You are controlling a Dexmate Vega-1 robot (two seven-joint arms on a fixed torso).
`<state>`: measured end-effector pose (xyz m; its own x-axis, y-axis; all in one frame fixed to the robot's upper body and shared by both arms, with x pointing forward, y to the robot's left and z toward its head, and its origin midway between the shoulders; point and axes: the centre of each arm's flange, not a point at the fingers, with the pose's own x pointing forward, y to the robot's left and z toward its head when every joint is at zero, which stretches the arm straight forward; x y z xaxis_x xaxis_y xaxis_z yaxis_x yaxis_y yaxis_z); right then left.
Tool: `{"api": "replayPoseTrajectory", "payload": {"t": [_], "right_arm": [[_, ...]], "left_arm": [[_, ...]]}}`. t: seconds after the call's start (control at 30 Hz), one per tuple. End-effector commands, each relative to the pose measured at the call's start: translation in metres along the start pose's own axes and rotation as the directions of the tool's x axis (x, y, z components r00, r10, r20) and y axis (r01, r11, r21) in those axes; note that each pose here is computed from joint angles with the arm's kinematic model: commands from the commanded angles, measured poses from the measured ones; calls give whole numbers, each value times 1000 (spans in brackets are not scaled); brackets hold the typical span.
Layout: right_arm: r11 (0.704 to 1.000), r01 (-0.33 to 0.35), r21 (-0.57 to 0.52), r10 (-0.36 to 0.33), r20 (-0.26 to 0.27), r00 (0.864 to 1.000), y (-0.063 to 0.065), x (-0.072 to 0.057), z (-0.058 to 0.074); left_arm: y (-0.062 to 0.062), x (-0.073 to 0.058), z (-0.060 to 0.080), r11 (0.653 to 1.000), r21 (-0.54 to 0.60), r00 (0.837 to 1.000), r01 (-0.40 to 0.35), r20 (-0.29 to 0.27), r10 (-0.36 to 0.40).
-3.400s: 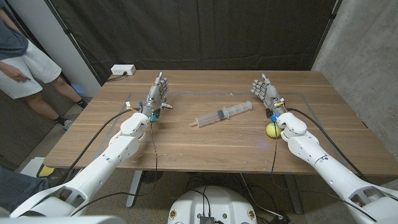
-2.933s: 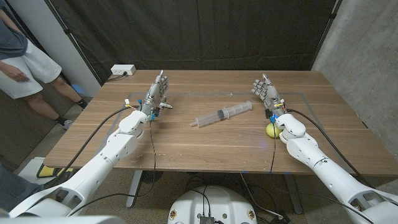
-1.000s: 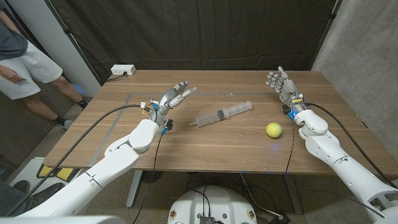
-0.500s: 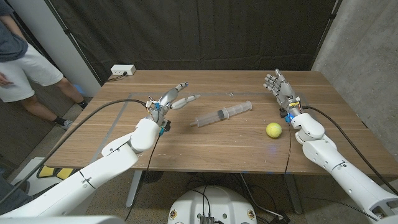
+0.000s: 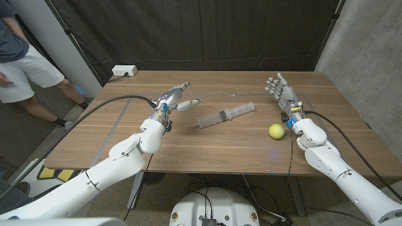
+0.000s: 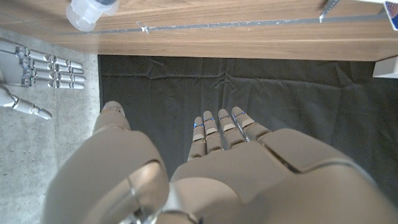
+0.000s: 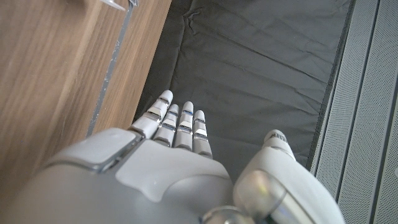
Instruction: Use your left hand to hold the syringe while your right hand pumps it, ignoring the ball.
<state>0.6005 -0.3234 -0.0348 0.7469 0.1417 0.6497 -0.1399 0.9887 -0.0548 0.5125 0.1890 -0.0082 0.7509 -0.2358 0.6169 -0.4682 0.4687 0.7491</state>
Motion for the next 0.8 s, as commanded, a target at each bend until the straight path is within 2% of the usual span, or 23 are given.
{"api": "replayPoseTrajectory", "payload": {"t": [0.03, 0.4, 0.57, 0.8], "right_arm": [[1000, 9, 16, -9, -11, 1000, 8, -15, -6], [1000, 3, 11, -3, -13, 1000, 12, -18, -12], [1000, 4, 12, -4, -9, 1000, 13, -20, -11], [1000, 11, 14, -11, -11, 1000, 12, -23, -10]], "left_arm": [[1, 5, 9, 986, 167, 1000, 12, 15, -15], [-7, 10, 27, 968, 239, 994, 78, 62, -95], [-12, 13, 36, 950, 294, 991, 107, 48, -126], [-18, 25, 46, 918, 355, 979, 177, 30, -200]]}}
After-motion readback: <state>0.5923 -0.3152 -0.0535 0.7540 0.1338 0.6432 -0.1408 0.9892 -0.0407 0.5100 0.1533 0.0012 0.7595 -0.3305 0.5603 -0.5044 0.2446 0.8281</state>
